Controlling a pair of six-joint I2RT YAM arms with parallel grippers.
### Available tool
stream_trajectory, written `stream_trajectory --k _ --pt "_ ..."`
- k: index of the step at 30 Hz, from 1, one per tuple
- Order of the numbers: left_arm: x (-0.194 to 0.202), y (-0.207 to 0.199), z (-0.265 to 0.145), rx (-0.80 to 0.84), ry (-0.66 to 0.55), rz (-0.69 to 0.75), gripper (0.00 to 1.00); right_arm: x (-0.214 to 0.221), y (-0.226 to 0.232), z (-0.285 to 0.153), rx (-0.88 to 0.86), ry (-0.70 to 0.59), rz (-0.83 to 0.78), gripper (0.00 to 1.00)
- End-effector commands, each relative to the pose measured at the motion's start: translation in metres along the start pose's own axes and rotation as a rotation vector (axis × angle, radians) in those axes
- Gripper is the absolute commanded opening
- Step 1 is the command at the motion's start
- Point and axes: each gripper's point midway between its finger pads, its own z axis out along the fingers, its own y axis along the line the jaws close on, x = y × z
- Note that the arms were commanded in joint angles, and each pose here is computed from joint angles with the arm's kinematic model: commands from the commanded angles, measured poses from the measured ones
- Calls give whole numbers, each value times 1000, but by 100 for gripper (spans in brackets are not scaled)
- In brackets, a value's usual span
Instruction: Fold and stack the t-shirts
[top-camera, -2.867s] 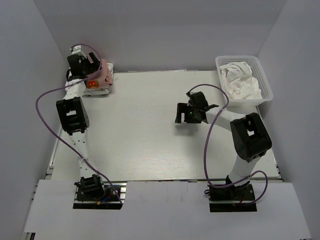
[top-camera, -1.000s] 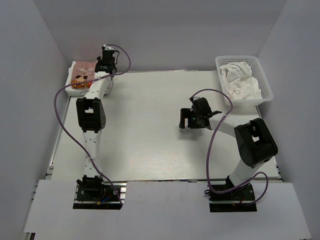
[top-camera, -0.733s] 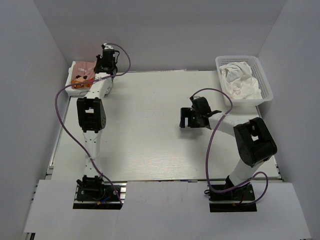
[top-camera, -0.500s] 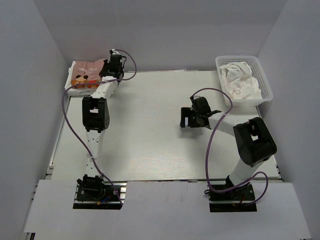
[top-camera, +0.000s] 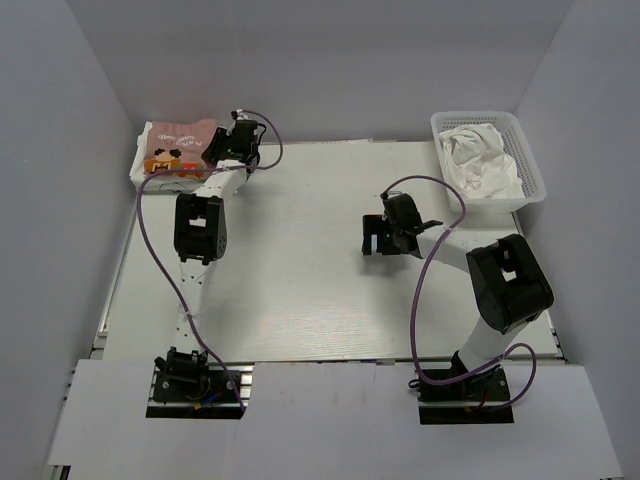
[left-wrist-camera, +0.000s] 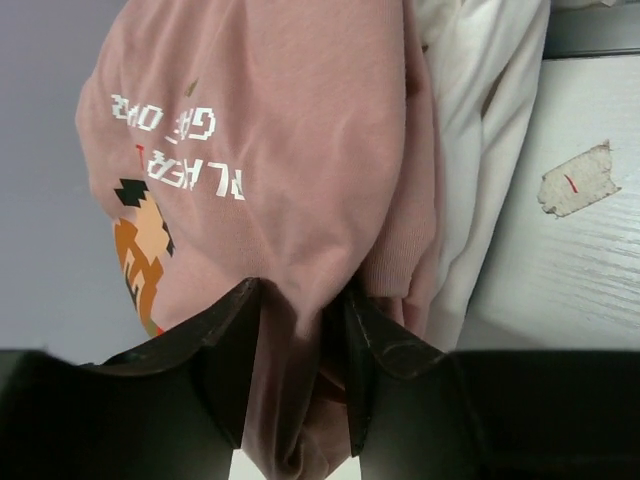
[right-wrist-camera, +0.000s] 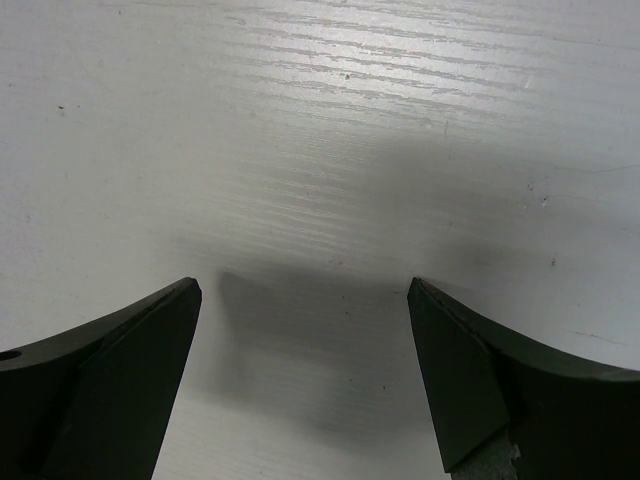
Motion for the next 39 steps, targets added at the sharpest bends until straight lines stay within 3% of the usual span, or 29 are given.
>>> stream_trajectory --k 1,2,8,10,12,16,26,31,39 --pt "-40 41 -28 -25 -62 -99 49 14 -8 0 25 32 -10 90" --pt "-43 47 -31 -26 -66 -104 57 13 -7 0 19 26 -11 90" --pt "-43 40 -37 45 -52 -147 69 11 -4 0 1 16 -11 90" --pt "-57 39 -46 123 -84 -211 80 14 -4 2 -1 29 -14 90" --pt "-61 33 -52 185 -93 -230 99 14 -4 3 2 27 -9 90" --pt "-63 20 -51 317 -87 -295 99 18 -6 6 5 40 -5 90" --pt "-35 18 -28 189 -18 -269 99 18 -7 10 13 52 -11 90" --pt "-28 39 -17 130 2 -287 99 23 -7 14 14 74 -8 90" --pt "-4 31 -10 193 64 -256 99 23 -7 17 12 75 -9 90"
